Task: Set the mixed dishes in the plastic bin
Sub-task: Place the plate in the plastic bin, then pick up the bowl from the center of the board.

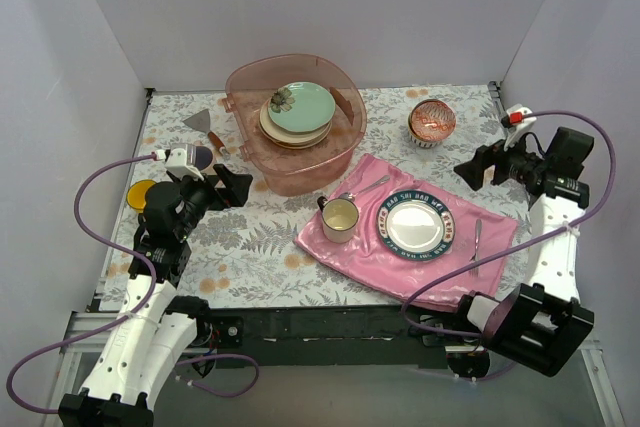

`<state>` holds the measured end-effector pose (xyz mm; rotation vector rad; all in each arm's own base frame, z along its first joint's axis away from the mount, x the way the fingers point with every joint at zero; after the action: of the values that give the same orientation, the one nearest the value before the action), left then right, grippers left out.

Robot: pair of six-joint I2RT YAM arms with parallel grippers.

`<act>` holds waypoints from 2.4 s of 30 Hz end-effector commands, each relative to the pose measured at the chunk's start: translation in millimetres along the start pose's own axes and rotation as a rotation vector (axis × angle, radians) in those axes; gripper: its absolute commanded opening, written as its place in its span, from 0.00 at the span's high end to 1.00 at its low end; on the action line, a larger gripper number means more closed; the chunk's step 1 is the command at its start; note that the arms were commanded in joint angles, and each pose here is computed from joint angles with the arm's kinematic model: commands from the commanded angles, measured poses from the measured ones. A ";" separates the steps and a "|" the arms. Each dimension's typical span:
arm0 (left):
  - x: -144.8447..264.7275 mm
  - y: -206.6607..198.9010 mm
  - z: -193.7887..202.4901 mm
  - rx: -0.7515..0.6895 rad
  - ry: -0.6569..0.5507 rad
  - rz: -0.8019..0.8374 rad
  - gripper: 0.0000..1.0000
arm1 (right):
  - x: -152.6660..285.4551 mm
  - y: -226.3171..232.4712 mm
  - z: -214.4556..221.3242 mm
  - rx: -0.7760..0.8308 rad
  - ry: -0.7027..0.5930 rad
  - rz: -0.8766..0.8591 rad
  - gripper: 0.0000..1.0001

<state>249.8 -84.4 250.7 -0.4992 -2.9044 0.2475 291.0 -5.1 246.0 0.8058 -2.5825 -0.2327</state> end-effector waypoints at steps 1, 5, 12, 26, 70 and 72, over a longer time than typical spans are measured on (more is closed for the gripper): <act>1.7 0.7 -3.7 -0.025 -0.019 0.001 0.02 | -6.2 3.6 -32.9 0.060 0.015 -0.025 0.01; 1.1 -0.2 -2.9 -0.024 -0.014 0.006 0.02 | -19.7 -0.6 -48.3 0.104 0.067 0.013 0.01; -0.8 0.6 -1.0 -0.024 -0.005 0.005 0.02 | -49.8 1.2 -67.3 0.245 0.165 0.075 0.01; -4.6 3.8 3.6 -0.022 0.017 -0.008 0.02 | -114.4 -16.8 -55.0 0.383 0.334 0.185 0.03; -11.4 13.6 11.9 -0.009 0.062 -0.064 0.02 | -198.5 -58.0 11.1 0.592 0.639 0.303 0.54; -11.5 13.7 11.5 -0.007 0.060 -0.066 0.02 | -201.0 -61.1 12.7 0.603 0.643 0.308 0.58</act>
<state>261.9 -80.5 226.7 -0.4212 -2.8259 0.2201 446.1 59.2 135.0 0.5503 -2.0441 0.7368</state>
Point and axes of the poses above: each gripper's point midway between its finger pads, its own x axis back along the fingers, its own y axis along the line the jaws close on, z = x × y, the point moved 3 cm from there along x, back along the fingers, and after that the axes turned 13 degrees about -x, right-handed, at the moved point
